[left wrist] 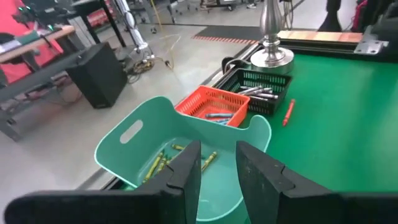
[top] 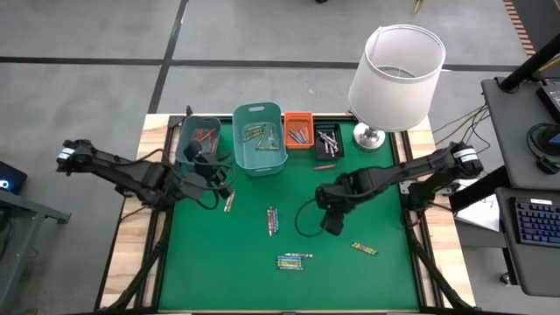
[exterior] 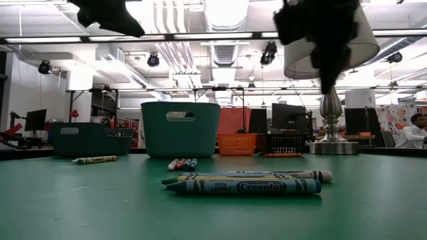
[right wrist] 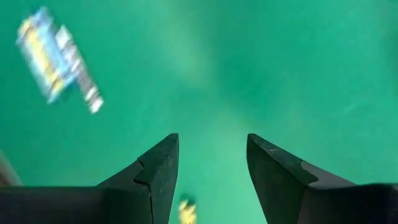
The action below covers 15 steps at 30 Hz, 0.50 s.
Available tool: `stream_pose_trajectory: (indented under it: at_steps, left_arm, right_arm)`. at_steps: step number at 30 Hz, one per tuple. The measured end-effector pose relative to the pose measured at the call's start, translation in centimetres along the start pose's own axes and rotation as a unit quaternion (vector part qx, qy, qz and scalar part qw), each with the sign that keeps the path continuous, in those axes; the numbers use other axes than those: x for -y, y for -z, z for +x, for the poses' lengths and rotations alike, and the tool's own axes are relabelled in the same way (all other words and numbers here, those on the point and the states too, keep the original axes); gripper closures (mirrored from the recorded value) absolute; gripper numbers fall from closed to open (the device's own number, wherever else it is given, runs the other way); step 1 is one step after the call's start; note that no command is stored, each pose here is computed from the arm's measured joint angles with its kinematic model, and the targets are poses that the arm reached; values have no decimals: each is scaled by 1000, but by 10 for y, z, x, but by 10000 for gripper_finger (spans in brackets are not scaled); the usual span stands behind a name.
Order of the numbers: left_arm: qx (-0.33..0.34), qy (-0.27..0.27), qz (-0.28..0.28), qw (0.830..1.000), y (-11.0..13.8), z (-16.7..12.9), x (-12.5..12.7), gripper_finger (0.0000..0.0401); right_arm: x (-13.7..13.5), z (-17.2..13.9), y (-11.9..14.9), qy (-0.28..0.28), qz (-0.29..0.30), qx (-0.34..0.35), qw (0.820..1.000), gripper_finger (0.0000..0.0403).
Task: Sort crayons
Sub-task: Put the green crayon into the green bin
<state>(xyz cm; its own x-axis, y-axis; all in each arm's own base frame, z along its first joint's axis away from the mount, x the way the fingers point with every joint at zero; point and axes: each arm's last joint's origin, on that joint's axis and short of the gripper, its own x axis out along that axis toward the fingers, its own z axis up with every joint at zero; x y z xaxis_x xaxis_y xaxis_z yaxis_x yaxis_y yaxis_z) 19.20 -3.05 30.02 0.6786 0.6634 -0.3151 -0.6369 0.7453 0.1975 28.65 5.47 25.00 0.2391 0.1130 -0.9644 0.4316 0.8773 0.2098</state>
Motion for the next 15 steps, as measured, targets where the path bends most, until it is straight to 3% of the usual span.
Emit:
stream_pose_trajectory:
  at_steps: [7,15]
  left_arm:
    - [-4,-7,11,1000,3,4,6,317]
    - [-2,-7,8,1000,3,7,12,317]
  right_arm:
    - [-24,6,33,4,-33,-49,998,225]
    - [-30,31,81,45,4,-122,991,225]
